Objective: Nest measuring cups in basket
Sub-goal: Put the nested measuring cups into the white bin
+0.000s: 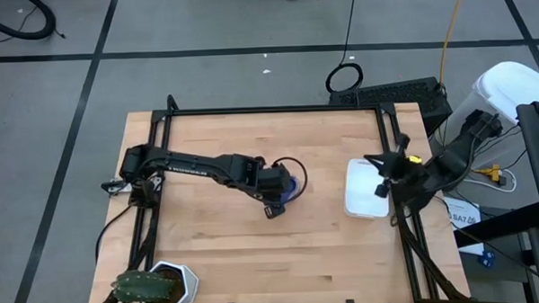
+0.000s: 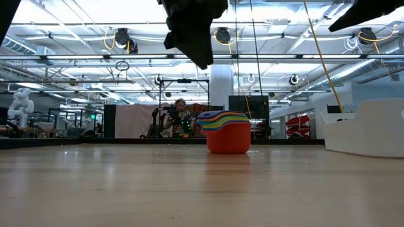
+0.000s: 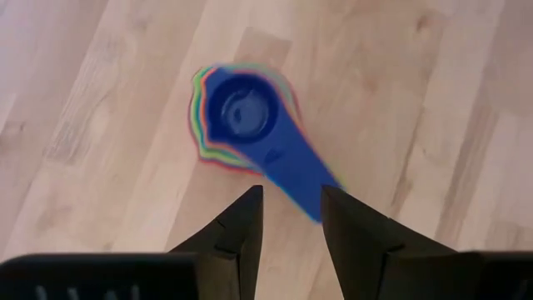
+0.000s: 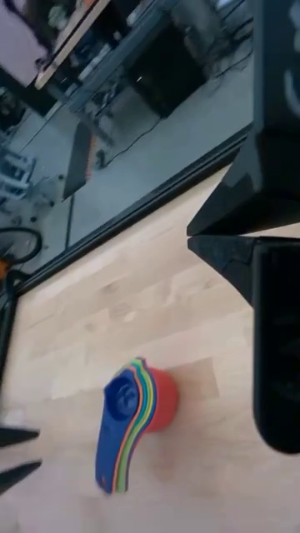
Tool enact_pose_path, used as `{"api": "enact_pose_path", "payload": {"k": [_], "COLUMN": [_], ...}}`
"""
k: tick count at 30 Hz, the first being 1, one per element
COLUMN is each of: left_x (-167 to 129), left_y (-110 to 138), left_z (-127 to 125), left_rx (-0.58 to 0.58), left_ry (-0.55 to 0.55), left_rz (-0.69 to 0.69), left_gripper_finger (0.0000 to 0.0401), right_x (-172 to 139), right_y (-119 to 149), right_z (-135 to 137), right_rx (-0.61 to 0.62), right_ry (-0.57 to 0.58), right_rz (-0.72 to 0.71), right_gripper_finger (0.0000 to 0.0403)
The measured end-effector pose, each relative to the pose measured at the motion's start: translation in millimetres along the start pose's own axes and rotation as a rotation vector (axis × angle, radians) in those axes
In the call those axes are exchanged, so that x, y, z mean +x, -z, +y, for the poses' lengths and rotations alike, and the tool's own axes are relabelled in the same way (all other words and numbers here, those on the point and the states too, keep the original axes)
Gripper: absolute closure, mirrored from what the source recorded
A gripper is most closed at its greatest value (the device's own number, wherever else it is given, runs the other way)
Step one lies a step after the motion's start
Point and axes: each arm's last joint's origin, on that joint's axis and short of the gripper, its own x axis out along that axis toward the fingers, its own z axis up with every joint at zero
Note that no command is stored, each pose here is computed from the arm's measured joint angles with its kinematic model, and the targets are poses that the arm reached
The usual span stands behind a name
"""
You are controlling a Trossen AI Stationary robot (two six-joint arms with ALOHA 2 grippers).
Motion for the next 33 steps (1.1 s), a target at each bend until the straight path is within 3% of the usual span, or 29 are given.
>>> {"api": "enact_pose_path", "payload": {"k": [6,14,19,25,29,33], "left_x": [5,34,45,38,37,37], "left_y": [-4,17,27,15,15,15], "left_z": [-5,0,5,10,9,8], "left_rx": [0.023,0.023,-0.05,-0.168,-0.173,-0.229], "left_ry": [0.037,0.009,-0.008,-0.028,-0.016,-0.008], "left_rz": [-0.082,-0.017,0.017,-0.037,-0.033,-0.03], "left_gripper_finger": [0.0277,0.0277,0.0277,0.0277,0.0274,0.0245], "right_x": [-14,-23,-24,-21,-16,-12], "right_y": [8,26,36,49,58,65], "right_z": [-23,-61,-76,-87,-82,-77], "right_rx": [0.013,0.101,0.107,0.119,0.099,0.084], "right_ry": [-0.116,-0.297,-0.393,-0.406,-0.399,-0.411], "right_rz": [-0.087,-0.201,-0.216,-0.218,-0.205,-0.185], "right_gripper_finger": [0.0402,0.0403,0.0403,0.0403,0.0403,0.0403]}}
